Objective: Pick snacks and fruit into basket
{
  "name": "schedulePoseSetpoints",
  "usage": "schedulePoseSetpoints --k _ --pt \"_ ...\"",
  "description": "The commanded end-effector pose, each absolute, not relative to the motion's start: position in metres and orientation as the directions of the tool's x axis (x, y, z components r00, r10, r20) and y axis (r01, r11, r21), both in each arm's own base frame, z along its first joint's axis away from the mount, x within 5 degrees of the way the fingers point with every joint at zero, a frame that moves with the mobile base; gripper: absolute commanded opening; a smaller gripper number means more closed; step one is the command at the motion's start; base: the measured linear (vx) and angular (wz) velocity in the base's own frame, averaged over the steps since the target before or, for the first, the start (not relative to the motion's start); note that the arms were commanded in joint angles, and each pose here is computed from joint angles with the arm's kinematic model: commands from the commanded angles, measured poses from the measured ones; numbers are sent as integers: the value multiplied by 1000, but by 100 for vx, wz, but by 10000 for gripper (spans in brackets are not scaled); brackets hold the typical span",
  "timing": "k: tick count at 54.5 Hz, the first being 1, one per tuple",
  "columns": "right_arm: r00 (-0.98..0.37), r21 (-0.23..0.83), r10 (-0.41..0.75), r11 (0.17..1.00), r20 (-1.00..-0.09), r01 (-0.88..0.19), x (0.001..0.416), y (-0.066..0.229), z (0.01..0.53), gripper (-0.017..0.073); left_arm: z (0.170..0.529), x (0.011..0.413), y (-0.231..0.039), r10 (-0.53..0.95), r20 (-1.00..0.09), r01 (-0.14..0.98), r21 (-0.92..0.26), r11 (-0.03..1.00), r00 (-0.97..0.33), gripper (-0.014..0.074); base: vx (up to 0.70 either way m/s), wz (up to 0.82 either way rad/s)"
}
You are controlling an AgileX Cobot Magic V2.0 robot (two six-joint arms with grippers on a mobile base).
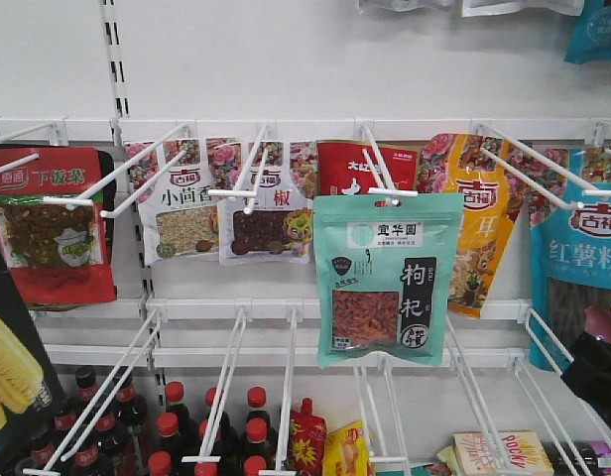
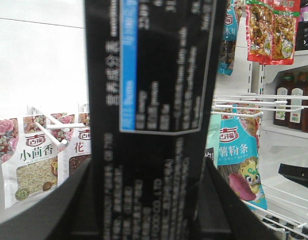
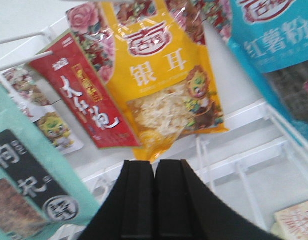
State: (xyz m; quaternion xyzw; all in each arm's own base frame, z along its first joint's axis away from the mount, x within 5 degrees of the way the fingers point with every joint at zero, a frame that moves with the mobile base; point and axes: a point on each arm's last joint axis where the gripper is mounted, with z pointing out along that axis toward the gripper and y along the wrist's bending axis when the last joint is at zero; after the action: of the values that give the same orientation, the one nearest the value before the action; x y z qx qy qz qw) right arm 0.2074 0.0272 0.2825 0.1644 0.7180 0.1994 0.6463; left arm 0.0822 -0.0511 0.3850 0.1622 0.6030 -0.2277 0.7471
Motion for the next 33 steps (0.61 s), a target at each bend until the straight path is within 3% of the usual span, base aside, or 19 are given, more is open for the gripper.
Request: schedulePoseSetpoints --k 1,9,21,33 --pt "-38 519 518 849 -854 -101 209 29 301 13 396 79 -50 -166 -967 546 -37 837 191 -7 0 0" --pt "-91 601 594 790 -799 -117 208 34 299 13 396 79 -50 -166 -967 546 -37 837 191 -7 0 0" --pt "-60 531 533 816 -844 -227 207 40 306 13 396 79 -50 -166 -967 546 -37 837 191 -7 0 0" --pt "-36 521 525 830 -850 -198 207 37 306 13 396 79 -50 -166 -967 546 -37 837 191 -7 0 0"
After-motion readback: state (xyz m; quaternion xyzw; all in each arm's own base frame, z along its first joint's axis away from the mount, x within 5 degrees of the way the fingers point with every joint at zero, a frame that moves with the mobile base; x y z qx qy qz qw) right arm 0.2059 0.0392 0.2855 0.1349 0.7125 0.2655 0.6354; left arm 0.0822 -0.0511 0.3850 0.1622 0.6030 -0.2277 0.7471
